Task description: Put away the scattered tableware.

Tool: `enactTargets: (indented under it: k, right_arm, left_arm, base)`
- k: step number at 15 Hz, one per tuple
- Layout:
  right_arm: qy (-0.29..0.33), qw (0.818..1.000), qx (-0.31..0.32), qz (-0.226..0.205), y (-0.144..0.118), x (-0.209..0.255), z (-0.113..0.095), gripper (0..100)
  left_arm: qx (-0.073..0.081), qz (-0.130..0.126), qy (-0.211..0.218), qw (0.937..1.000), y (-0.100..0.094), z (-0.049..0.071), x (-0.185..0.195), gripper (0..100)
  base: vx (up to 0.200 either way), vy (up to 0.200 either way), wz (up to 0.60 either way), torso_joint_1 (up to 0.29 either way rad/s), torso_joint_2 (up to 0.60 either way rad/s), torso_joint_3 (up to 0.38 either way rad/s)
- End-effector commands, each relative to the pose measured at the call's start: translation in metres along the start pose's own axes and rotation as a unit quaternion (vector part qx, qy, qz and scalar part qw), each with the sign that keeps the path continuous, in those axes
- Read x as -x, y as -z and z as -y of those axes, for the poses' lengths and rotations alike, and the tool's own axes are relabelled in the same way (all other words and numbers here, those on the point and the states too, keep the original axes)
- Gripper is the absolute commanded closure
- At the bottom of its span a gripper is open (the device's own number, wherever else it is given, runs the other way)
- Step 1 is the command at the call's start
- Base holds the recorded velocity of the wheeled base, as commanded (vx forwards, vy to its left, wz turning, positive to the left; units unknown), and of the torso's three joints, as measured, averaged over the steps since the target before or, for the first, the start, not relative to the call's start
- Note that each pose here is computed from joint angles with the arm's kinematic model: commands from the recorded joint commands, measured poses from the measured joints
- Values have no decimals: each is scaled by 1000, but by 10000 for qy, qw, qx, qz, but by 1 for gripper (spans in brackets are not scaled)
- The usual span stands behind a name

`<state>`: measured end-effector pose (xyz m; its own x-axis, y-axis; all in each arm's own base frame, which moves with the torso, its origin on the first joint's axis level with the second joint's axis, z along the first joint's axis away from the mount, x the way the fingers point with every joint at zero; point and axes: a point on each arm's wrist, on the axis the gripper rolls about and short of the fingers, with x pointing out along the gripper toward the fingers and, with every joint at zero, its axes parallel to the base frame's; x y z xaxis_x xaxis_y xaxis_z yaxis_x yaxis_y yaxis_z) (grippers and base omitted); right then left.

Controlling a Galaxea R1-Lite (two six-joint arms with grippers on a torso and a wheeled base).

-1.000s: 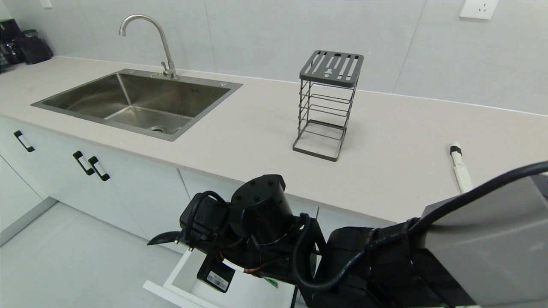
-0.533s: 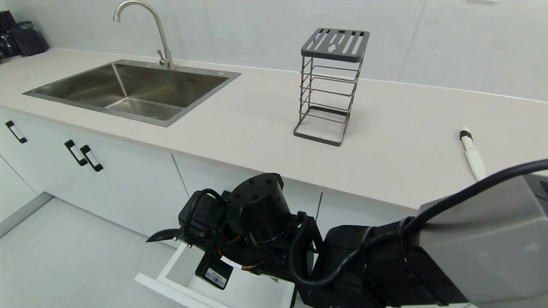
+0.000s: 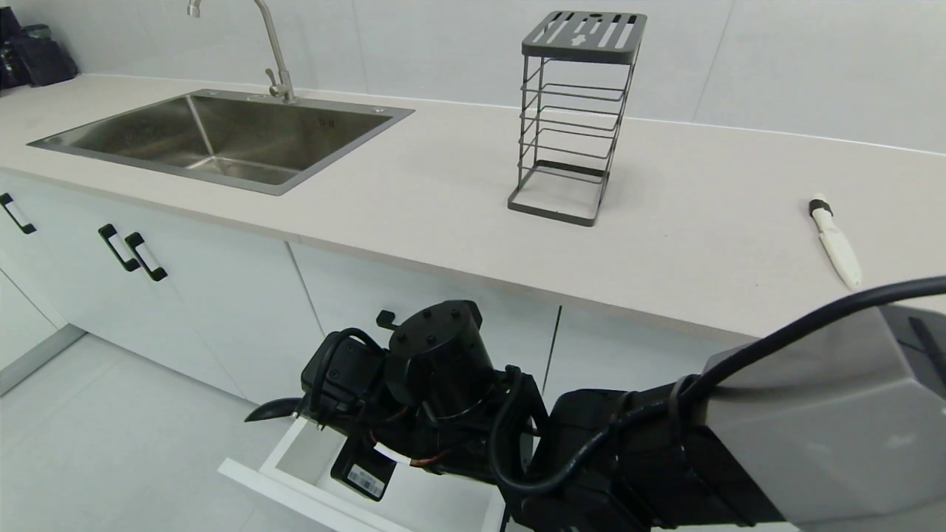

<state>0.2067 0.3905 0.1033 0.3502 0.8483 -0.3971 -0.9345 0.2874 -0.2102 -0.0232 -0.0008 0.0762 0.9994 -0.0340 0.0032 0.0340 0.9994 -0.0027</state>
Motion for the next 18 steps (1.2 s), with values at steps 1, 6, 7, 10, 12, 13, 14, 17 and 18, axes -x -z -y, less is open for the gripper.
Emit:
enactTargets:
  k: [1,6,7,10,12,13,14,17,18]
  right_arm:
    - [-7,10000,3,-11,1,-2,0,100]
    - [-183,9998,21,60,1,-9,-4,100]
    - [-191,9998,13,62,1,-10,-4,100]
    - [-191,9998,18,63,1,-11,-3,100]
    - [-184,9998,18,61,1,-11,-3,100]
    - [-193,9998,17,56,2,-11,-3,100]
    - [-193,9998,17,56,2,-11,-3,100]
    - [-190,9998,15,39,2,-12,-3,100]
    - [-186,9998,17,53,2,-13,-3,100]
  left_arm:
    - [2,-8,-1,10000,0,0,0,0]
    - [2,-8,-1,10000,0,0,0,0]
    - [2,-8,-1,10000,0,0,0,0]
    - [2,-8,-1,10000,0,0,0,0]
    - [2,-8,-9,10000,0,0,0,0]
    - [2,-8,-1,10000,0,0,0,0]
    - [2,-8,-1,10000,0,0,0,0]
    - [2,-8,-1,10000,0,0,0,0]
    - [2,-8,-1,10000,0,0,0,0]
  base:
    - [0,0,0,-222,398,188]
    - [0,0,0,-128,211,86]
    - [0,0,0,-178,217,119]
    - [0,0,0,-61,123,53]
    - [0,0,0,-144,168,73]
    - [0,0,0,-217,266,124]
    - [0,0,0,-237,266,129]
    - [0,0,0,-175,277,113]
    - [0,0,0,-51,276,46]
